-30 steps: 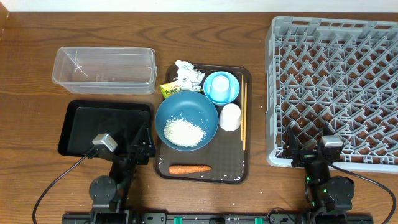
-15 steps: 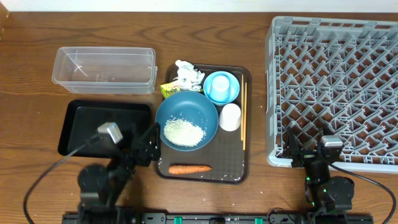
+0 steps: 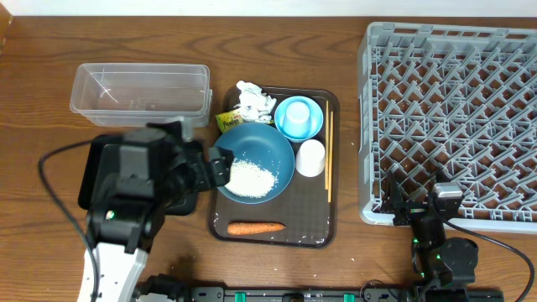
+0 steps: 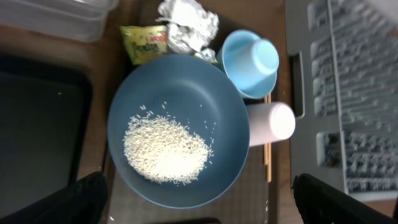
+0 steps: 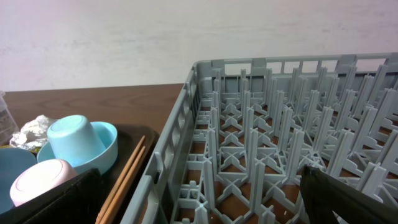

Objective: Sort waste into correct bins and load items into the dishwasher rack
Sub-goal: 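Reach the left gripper over the blue bowl toward its rim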

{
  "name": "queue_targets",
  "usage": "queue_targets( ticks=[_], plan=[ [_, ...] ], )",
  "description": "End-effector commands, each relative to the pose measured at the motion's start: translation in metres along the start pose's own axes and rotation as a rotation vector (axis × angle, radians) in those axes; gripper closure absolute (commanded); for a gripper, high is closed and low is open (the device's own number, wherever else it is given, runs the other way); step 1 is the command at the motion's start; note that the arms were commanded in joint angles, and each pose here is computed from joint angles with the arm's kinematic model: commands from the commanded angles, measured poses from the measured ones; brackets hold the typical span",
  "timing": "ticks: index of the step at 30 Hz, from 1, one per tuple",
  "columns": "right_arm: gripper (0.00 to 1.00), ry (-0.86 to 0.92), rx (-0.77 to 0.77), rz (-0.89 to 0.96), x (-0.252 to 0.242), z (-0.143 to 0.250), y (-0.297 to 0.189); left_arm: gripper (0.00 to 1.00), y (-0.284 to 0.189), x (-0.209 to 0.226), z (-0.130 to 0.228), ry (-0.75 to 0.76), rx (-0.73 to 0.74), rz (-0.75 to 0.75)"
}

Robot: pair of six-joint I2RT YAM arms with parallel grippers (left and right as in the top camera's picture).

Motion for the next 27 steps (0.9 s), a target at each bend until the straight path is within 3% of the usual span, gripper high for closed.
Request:
queue_targets(
  ticks=[1,13,20,27],
  plan=[
    [0.01,-0.011,0.007,0.028,-0.004,0.002,0.0,0.03,0.004,-0.011,-0.002,0.09,-0.023,-0.056],
    [0.01,-0.012,0.01,0.028,-0.004,0.002,0.0,0.03,0.017,-0.043,0.019,0.186,0.047,0.049],
    [0.01,-0.012,0.009,0.028,-0.004,0.002,0.0,0.03,0.036,-0.053,0.031,0.251,0.012,-0.047],
    [0.01,-0.012,0.009,0.028,-0.004,0.002,0.0,0.03,0.073,-0.06,0.057,0.368,0.123,-0.129]
  ],
)
Point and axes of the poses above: each gripper's point midway between its finger pads, its own y axis out along the fingers, its own x axis along the line the jaws close on, z = x × y, the point moved 7 cm from there along -y, back along the fingers, and after that the axes turned 15 degrees about -y, right-handed, at the moved point
